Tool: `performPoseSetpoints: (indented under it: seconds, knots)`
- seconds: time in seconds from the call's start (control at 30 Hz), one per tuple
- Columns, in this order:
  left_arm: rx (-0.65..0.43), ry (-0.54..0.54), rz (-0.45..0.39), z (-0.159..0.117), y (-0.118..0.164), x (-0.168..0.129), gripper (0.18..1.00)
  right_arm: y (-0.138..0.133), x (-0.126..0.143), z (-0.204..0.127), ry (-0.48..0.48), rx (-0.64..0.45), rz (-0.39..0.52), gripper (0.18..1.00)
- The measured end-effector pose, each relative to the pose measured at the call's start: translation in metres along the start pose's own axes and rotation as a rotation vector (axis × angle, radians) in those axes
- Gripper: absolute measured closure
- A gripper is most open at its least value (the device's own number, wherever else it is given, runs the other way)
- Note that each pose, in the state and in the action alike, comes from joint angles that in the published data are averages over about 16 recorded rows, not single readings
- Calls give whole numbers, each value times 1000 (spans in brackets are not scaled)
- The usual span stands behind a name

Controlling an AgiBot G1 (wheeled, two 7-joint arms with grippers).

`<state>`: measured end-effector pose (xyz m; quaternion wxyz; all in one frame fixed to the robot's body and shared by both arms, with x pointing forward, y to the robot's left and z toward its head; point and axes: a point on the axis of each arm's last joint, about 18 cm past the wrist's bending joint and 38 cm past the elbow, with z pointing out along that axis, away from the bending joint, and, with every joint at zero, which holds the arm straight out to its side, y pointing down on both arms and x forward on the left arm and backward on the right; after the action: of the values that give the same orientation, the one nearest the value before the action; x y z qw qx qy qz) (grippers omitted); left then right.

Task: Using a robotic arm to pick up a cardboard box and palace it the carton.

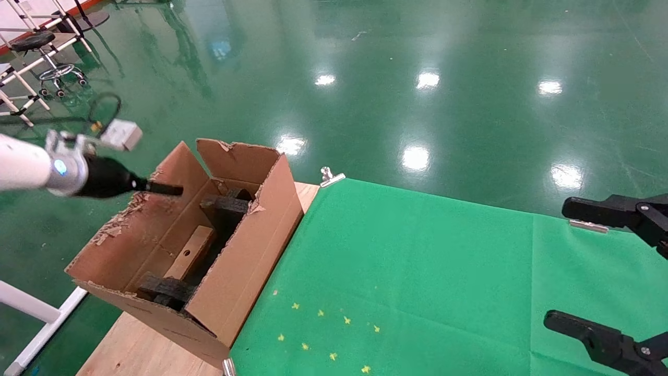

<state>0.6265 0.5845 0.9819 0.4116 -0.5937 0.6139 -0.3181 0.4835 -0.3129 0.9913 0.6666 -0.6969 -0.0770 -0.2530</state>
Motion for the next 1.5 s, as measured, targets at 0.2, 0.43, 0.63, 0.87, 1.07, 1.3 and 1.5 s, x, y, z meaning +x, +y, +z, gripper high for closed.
performPoseSetpoints:
  seconds: [0.2,0.43,0.63,0.87,1.07,1.3,1.5]
  knots:
    - [88,100,7,-30,-34,11,195,0,0,0,0,0,0,178]
    - [191,325,-19,-64,-58,46,184,0,0,0,0,0,0,178]
    - [252,553,-56,-90,-62,83,183,0,0,0,0,0,0,178]
    - [286,721,-94,-107,-60,108,183,0,0,0,0,0,0,178]
    - [300,785,-74,-110,-58,122,183,0,0,0,1,0,0,178]
    - [322,838,1,-108,-53,141,183,0,0,0,1,0,0,178]
    - [356,905,85,-109,-47,164,183,0,0,0,1,0,0,178]
